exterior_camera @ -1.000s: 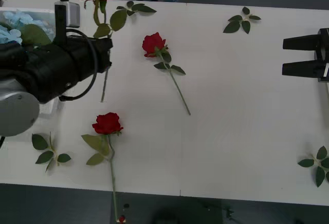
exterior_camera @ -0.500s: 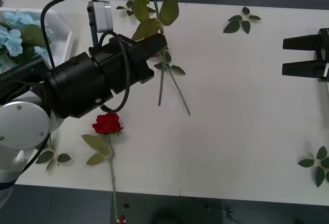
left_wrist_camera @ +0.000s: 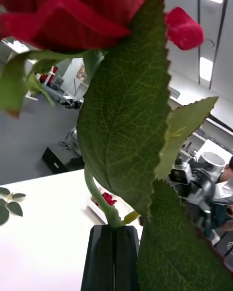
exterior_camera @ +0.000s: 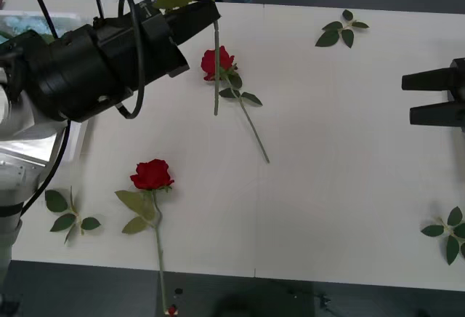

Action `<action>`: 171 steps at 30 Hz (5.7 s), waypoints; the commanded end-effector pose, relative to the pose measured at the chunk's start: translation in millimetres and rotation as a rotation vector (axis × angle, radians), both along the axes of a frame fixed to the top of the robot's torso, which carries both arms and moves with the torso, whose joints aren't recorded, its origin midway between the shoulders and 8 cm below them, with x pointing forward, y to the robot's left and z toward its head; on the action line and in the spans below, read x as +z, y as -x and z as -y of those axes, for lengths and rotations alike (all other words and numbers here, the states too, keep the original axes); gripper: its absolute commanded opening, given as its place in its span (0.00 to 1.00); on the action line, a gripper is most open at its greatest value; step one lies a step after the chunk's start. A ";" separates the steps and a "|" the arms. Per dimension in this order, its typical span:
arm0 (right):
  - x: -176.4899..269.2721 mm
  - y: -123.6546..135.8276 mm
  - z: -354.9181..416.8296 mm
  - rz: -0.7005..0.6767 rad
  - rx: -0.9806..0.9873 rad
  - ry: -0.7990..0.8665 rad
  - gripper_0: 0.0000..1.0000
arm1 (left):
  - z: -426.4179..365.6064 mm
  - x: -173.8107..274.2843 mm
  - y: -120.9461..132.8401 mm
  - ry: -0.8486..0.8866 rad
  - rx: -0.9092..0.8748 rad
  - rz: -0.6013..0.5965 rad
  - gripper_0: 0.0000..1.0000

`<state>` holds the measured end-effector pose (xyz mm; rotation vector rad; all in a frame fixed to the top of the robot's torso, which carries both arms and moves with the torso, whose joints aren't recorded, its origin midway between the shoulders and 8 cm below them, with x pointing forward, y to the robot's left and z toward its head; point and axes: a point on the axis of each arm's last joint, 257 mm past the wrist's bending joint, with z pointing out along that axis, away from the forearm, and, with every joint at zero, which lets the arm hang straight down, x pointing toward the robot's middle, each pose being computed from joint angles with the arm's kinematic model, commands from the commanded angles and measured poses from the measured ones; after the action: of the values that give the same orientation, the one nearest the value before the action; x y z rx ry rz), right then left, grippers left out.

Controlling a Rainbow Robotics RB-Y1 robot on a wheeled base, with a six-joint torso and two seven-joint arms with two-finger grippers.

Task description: Put the red flowers into the right box and the blue flowers into the left box

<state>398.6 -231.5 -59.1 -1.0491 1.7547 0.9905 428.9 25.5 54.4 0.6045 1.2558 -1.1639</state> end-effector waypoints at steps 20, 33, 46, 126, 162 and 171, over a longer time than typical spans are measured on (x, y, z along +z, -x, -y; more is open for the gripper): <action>-12.3 13.8 -82.0 0.121 0.119 -0.106 1.00 | 77.3 8.8 -6.7 0.218 -0.115 0.016 0.00; -35.3 1.8 -117.0 0.134 0.087 -0.151 1.00 | 88.3 6.5 -5.6 0.299 -0.167 -0.058 0.00; -44.3 -6.8 -150.3 0.098 0.036 -0.240 1.00 | 97.7 -17.8 0.5 0.286 -0.192 -0.110 0.00; -19.7 -114.0 131.9 -0.030 -0.615 0.124 0.00 | -131.0 -172.4 -53.0 -0.287 0.116 -0.532 0.73; -94.0 -40.2 469.7 -0.236 -1.321 0.653 0.12 | -189.2 -291.2 -7.3 -0.735 0.627 -0.938 0.73; -97.3 -40.9 463.1 -0.249 -1.313 0.632 1.00 | -181.4 -316.4 2.7 -0.761 0.687 -0.842 0.74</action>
<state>440.9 -692.5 -163.8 0.0671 2.4193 -0.3015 428.5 209.3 -270.2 0.1593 2.4680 -0.3046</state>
